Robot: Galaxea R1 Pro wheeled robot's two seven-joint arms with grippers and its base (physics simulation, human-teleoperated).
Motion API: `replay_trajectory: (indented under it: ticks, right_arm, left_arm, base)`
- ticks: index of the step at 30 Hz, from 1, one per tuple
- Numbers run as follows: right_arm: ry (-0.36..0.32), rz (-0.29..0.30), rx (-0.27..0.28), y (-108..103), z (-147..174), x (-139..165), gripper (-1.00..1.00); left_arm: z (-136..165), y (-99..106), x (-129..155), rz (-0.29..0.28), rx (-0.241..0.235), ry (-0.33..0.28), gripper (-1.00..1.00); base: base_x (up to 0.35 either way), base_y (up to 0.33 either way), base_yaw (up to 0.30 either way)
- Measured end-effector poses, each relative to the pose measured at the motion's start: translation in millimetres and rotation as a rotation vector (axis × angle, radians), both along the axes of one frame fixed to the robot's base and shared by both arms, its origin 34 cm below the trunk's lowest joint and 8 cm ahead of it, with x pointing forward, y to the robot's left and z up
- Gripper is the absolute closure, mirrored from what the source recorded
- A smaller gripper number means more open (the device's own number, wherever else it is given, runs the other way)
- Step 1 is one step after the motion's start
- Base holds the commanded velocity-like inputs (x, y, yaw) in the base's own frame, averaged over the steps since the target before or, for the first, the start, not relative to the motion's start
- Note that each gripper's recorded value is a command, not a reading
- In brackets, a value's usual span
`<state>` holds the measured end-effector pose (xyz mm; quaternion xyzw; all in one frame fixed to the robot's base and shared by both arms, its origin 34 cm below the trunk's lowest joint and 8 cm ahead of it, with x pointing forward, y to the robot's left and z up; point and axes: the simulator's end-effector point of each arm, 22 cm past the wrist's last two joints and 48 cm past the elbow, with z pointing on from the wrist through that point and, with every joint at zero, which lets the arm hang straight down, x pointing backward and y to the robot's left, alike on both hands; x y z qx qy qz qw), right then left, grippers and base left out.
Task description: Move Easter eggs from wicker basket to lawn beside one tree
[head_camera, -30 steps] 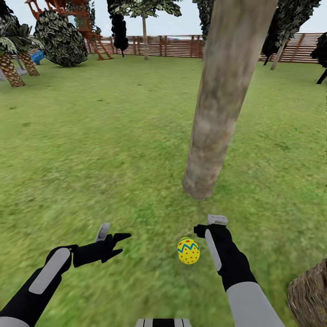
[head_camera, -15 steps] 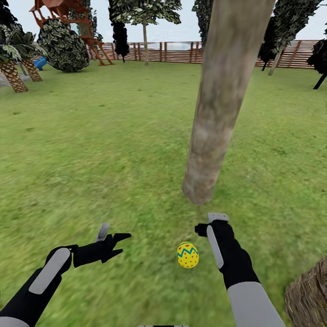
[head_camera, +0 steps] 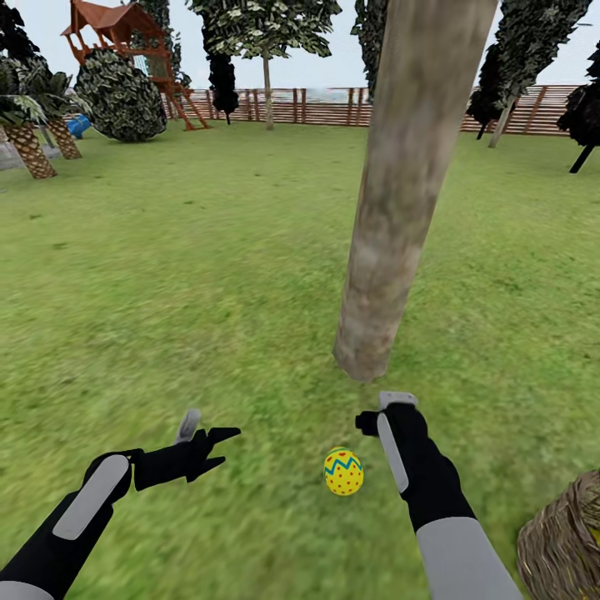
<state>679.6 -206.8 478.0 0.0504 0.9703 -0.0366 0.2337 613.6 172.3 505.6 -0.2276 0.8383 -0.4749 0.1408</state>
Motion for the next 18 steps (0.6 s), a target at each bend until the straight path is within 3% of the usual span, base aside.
replay_trajectory:
  ticks: [5,18]
  right_arm:
    - [0.005,0.008,-0.001,-0.2,23.0,1.9,-1.00]
    - [0.016,0.015,0.023,4.6,35.7,-1.4,-1.00]
  left_arm:
    - [14.7,-0.2,3.1,0.000,-0.001,-0.008,-1.00]
    - [25.4,-0.5,5.2,-0.002,-0.002,-0.030,-1.00]
  base:
    - [0.000,0.000,0.000]
    - [0.000,0.000,0.000]
